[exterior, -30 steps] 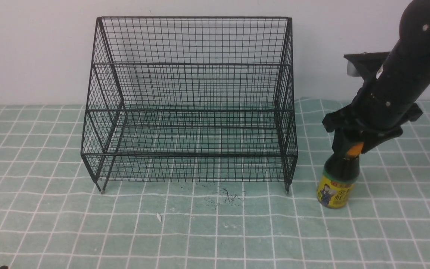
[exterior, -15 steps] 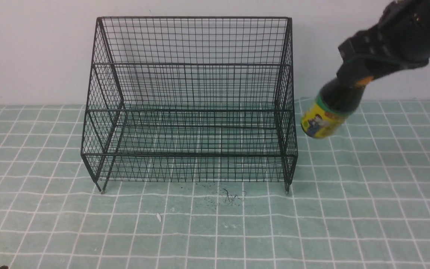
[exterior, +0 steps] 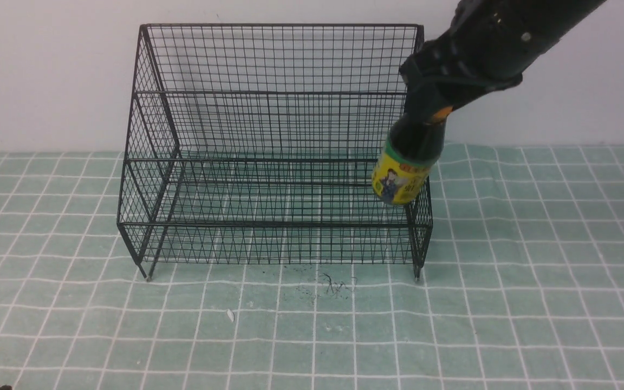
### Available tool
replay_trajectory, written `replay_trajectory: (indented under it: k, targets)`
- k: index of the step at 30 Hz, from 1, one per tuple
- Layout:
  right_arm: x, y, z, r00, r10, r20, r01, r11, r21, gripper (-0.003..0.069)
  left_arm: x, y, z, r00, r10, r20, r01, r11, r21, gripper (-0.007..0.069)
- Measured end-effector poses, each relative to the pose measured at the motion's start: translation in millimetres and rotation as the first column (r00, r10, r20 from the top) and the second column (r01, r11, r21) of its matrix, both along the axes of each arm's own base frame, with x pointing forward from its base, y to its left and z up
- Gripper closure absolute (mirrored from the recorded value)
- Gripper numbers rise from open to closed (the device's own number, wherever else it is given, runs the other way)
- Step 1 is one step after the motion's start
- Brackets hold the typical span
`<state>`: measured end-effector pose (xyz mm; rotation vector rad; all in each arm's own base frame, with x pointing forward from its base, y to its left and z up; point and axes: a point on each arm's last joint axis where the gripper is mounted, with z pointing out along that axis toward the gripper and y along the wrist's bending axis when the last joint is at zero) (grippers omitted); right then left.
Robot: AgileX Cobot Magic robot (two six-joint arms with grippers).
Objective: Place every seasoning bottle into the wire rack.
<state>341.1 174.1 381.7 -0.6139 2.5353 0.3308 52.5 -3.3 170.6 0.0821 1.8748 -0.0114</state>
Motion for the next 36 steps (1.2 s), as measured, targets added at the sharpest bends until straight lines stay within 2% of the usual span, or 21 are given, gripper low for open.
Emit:
replay_trajectory:
  k: [12,17,23,24,25,29,32,34,36]
  targets:
    - [38.4,18.6,-68.6,0.99,0.003,-0.144,-0.013,0.998,-0.066,0.0363,0.0,0.0,0.0,1.0,0.0,0.0,0.0,1.0,0.0,0.0631]
    - [44.0,21.6,-73.8,0.991,0.004,-0.136,-0.012,0.998,-0.058,0.036,0.0,0.0,0.0,1.0,0.0,0.0,0.0,1.0,0.0,0.0631]
    - [44.2,21.2,-72.9,0.991,-0.011,-0.133,0.004,0.998,-0.055,0.0253,0.0,0.0,0.0,1.0,0.0,0.0,0.0,1.0,0.0,0.0631]
    - [38.1,16.2,-58.0,0.995,-0.029,-0.099,0.024,0.998,-0.055,0.0218,0.0,0.0,0.0,1.0,0.0,0.0,0.0,1.0,0.0,0.0631]
    - [33.1,12.6,-46.1,0.997,-0.036,-0.07,0.032,0.998,-0.051,0.0216,0.0,0.0,0.0,1.0,0.0,0.0,0.0,1.0,0.0,0.0631]
    - [0.9,-8.9,16.4,0.993,-0.071,0.092,0.073,0.997,-0.024,0.0251,0.0,0.0,0.0,1.0,0.0,0.0,0.0,1.0,0.0,0.0631]
    - [-49.8,-38.5,81.8,0.956,-0.128,0.264,0.121,0.992,0.044,0.0362,0.0,0.0,0.0,1.0,0.0,0.0,0.0,1.0,0.0,0.0631]
    - [-75.9,-52.6,103.0,0.935,-0.156,0.32,0.138,0.987,0.078,0.0446,0.0,0.0,0.0,1.0,0.0,0.0,0.0,1.0,0.0,0.0631]
    - [-122.2,-75.4,127.8,0.902,-0.196,0.385,0.151,0.978,0.144,0.0563,0.0,0.0,0.0,1.0,0.0,0.0,0.0,1.0,0.0,0.0631]
